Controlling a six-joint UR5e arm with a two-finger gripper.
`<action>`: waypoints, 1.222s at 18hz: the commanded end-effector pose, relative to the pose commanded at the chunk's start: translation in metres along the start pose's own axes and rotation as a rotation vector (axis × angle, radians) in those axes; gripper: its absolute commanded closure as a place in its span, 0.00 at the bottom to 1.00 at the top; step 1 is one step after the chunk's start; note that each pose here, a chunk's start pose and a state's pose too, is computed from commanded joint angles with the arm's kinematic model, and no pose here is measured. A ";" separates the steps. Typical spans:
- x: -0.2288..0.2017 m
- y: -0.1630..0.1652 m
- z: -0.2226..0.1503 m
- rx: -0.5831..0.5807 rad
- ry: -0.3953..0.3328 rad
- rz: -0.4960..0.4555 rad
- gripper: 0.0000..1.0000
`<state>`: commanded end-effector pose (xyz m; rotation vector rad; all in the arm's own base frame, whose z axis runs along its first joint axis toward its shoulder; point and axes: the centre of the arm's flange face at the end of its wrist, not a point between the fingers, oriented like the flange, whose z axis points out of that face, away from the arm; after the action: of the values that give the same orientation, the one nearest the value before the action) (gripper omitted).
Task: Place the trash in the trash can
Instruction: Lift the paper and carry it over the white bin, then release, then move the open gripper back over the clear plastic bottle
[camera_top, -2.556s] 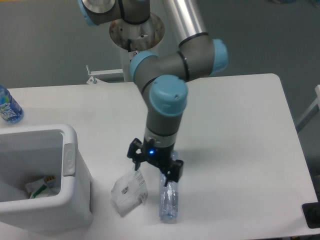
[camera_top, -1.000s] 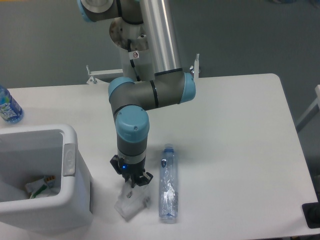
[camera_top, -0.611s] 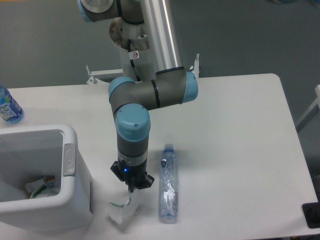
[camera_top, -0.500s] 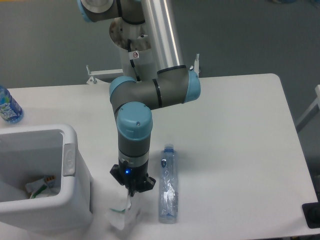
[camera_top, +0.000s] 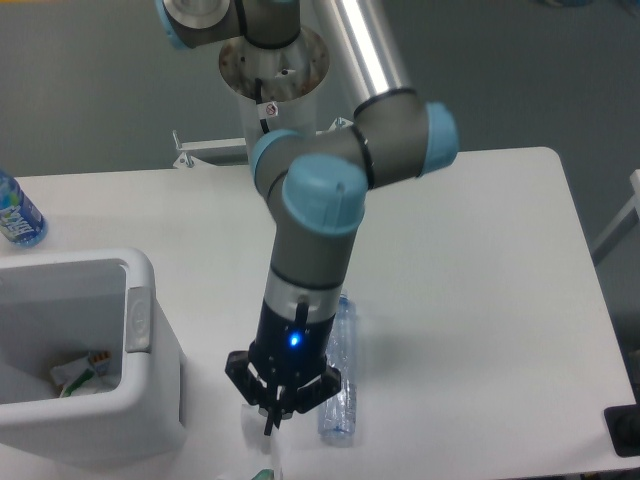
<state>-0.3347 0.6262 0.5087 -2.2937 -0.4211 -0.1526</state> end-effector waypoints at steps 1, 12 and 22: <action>0.013 -0.006 -0.017 0.026 0.019 -0.014 1.00; 0.169 0.047 -0.029 -0.057 0.174 0.023 1.00; 0.144 0.043 -0.044 -0.033 0.139 -0.006 0.00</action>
<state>-0.1835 0.6028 0.5435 -2.2976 -0.3568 -0.3220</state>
